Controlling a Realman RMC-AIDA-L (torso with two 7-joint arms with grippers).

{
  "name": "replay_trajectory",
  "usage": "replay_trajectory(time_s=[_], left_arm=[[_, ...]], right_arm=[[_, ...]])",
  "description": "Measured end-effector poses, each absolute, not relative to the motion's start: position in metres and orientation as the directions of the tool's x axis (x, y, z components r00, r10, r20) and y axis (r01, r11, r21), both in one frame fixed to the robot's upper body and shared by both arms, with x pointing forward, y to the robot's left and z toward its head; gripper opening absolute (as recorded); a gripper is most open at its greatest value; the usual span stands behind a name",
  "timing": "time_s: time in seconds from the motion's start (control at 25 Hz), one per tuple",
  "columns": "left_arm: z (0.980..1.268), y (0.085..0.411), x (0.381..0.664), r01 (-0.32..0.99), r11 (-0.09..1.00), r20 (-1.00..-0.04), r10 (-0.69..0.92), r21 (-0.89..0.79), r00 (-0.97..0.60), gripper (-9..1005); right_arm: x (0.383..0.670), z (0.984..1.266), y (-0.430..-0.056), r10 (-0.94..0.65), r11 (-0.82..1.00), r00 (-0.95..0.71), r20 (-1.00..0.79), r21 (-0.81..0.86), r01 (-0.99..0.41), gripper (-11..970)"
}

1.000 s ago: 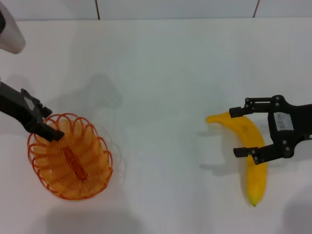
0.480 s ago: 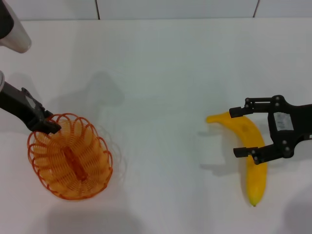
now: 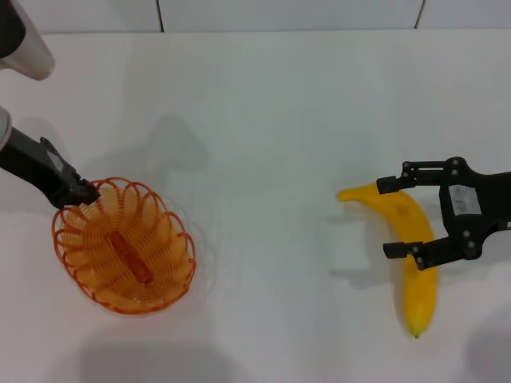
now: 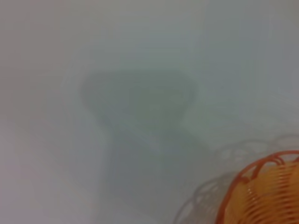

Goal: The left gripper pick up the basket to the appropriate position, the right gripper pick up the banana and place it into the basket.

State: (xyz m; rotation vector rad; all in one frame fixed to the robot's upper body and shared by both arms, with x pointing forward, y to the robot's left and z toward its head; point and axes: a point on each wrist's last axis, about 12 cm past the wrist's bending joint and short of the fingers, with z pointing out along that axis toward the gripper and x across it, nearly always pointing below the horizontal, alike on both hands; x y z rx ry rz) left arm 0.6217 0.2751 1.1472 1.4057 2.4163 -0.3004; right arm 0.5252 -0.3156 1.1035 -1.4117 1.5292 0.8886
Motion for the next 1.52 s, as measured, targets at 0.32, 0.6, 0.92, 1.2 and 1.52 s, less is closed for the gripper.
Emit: replay_trajectory(time_s=[0.32,0.6,0.92,1.2,1.52], left_arm=[[1.148,0.272,0.619,0.884,0.467,-0.381,0.811,-0.037,-0.444,79],[1.146,0.270,0.616,0.894,0.446,-0.372,0.824,-0.043,-0.429,80],[1.150,0.276,0.606,0.872,0.474,-0.439,0.761,-0.126,-0.477,78],[1.153,0.299,0.588,0.706,0.653,-0.516,0.520,-0.275,-0.681,71],[1.150,0.298,0.587,0.590,0.713,-0.517,0.365,-0.380,-0.774,55]], right_arm=[[0.525,1.103,-0.316,-0.388,0.111,-0.003,-0.922,-0.044,-0.993,862],[0.524,1.103,-0.316,-0.387,0.111,-0.004,-0.922,-0.043,-0.993,863],[0.524,1.103,-0.317,-0.387,0.114,-0.005,-0.922,-0.042,-0.993,863],[0.523,1.103,-0.318,-0.383,0.118,-0.007,-0.924,-0.041,-0.992,862],[0.520,1.101,-0.320,-0.380,0.125,-0.013,-0.925,-0.038,-0.991,862]])
